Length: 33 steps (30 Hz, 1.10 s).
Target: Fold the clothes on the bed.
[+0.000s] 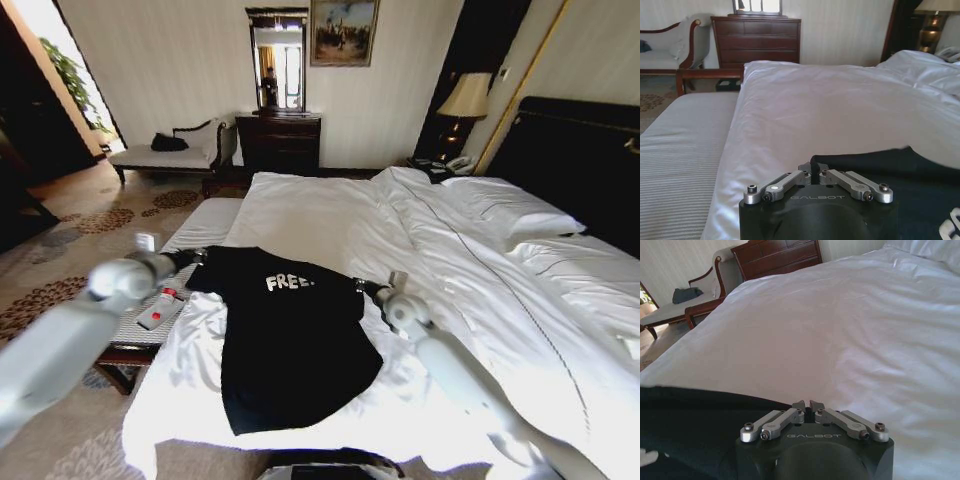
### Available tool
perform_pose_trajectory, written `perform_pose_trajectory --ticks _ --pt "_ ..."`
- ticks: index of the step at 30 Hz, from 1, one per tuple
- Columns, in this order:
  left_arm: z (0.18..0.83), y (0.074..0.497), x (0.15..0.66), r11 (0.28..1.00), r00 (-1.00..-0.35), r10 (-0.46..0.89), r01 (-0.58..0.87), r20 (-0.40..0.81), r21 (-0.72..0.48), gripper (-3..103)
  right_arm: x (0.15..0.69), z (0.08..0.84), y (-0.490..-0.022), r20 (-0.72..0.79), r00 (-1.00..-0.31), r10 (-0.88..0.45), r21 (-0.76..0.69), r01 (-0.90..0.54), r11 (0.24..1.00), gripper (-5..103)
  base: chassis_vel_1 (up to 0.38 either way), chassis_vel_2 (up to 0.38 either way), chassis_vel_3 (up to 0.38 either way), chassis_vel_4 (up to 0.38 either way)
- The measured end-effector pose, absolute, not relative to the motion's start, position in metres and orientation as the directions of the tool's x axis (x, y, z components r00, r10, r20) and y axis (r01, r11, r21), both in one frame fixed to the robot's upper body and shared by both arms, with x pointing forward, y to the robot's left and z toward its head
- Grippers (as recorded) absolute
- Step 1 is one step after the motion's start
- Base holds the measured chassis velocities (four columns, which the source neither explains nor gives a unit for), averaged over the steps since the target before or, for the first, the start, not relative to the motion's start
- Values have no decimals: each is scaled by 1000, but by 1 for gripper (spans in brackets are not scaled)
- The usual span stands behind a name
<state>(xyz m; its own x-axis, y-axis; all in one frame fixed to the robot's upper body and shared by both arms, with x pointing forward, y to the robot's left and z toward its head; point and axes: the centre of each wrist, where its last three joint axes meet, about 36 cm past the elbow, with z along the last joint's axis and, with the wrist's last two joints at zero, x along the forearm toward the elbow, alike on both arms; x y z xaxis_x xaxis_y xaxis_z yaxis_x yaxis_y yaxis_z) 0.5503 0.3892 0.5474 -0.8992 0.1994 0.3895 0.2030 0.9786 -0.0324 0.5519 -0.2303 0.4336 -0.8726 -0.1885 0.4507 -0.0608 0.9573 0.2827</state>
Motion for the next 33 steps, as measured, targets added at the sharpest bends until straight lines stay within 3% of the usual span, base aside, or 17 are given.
perform_pose_trajectory --ticks 2,7,19,25,27,29,30,31,33 --pt "529 382 567 983 -906 182 182 383 -37 2 566 423 -217 434 -877 -204 304 -71 950 2 0 0 0 0" --pt "503 365 595 986 -919 165 145 358 -80 2 587 411 -202 390 -896 -210 314 -85 946 2 0 0 0 0" --pt "437 325 643 989 -918 117 72 378 -131 2 608 359 -204 389 -916 -94 226 -4 974 -1 0 0 0 0" --pt "431 326 646 987 -922 105 52 372 -149 1 608 368 -218 317 -946 -62 266 26 964 19 0 0 0 0" --pt "427 328 641 986 -923 99 40 371 -163 12 607 379 -223 243 -968 -57 300 19 954 30 0 0 0 0" --pt "426 329 639 985 -924 97 36 371 -166 17 606 382 -224 220 -974 -55 308 16 951 30 0 0 0 0" --pt "426 330 636 985 -924 93 32 370 -168 17 605 386 -224 190 -980 -53 317 10 948 35 0 0 0 0" --pt "426 335 631 985 -926 80 17 368 -171 28 602 393 -226 145 -988 -53 329 -2 944 41 0 0 0 0" --pt "426 339 628 985 -928 70 6 365 -175 28 598 398 -226 121 -991 -59 335 -15 942 46 0 0 0 0"
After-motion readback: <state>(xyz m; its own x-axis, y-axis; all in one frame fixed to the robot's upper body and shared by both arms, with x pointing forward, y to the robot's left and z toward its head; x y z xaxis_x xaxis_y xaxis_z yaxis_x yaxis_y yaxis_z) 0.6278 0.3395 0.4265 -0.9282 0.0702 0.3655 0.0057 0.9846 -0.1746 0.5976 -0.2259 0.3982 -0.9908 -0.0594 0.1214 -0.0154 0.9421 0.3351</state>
